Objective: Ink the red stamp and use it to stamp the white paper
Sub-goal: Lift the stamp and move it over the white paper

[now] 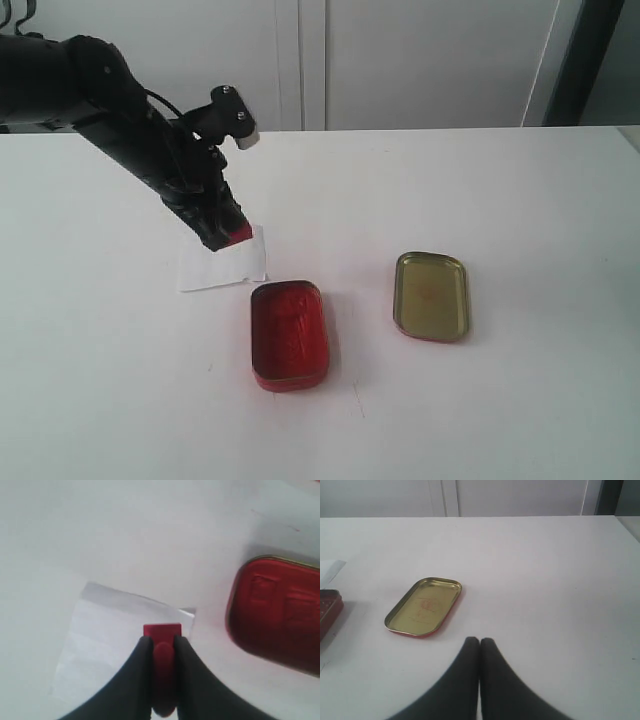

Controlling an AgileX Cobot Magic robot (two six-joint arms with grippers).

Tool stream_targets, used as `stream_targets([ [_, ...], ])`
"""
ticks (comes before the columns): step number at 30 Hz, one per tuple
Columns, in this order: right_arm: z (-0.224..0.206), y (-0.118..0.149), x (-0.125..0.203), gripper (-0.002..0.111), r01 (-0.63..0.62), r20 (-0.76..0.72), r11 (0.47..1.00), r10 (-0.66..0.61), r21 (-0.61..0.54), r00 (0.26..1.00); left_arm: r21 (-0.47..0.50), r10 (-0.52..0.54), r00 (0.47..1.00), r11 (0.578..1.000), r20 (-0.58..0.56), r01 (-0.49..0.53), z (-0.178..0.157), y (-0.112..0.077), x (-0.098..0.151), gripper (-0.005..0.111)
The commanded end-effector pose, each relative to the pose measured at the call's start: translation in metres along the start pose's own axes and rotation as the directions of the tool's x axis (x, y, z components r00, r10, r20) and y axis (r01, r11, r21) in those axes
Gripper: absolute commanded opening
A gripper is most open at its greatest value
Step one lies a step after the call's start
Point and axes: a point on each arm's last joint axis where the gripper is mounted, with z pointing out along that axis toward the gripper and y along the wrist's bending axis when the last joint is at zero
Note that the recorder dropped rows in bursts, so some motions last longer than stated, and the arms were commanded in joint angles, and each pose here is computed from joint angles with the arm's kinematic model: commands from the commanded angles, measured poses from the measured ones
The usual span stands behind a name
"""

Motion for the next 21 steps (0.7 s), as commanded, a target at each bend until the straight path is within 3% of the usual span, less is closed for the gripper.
stream_targets([
  [1,0.0,0.0,0.0,0.0,0.0,0.014,1.0,0.0,0.005,1.0,-0.028,-0.049,0.999,0.998,0.01,0.049,-0.005,0.015,0.007,0.0],
  [7,0.0,0.0,0.0,0.0,-0.001,0.014,1.0,0.001,0.004,1.0,-0.031,-0.082,0.996,0.996,0.019,0.082,0.004,0.031,0.008,0.0],
  [12,0.0,0.0,0.0,0.0,-0.001,0.014,1.0,0.001,0.004,1.0,0.024,-0.089,0.996,0.996,0.017,0.088,0.016,0.039,-0.001,0.0],
  [21,0.0,0.0,0.0,0.0,-0.001,0.014,1.0,0.001,0.004,1.0,0.077,-0.109,0.993,0.991,-0.045,0.112,0.043,0.039,0.012,0.0],
])
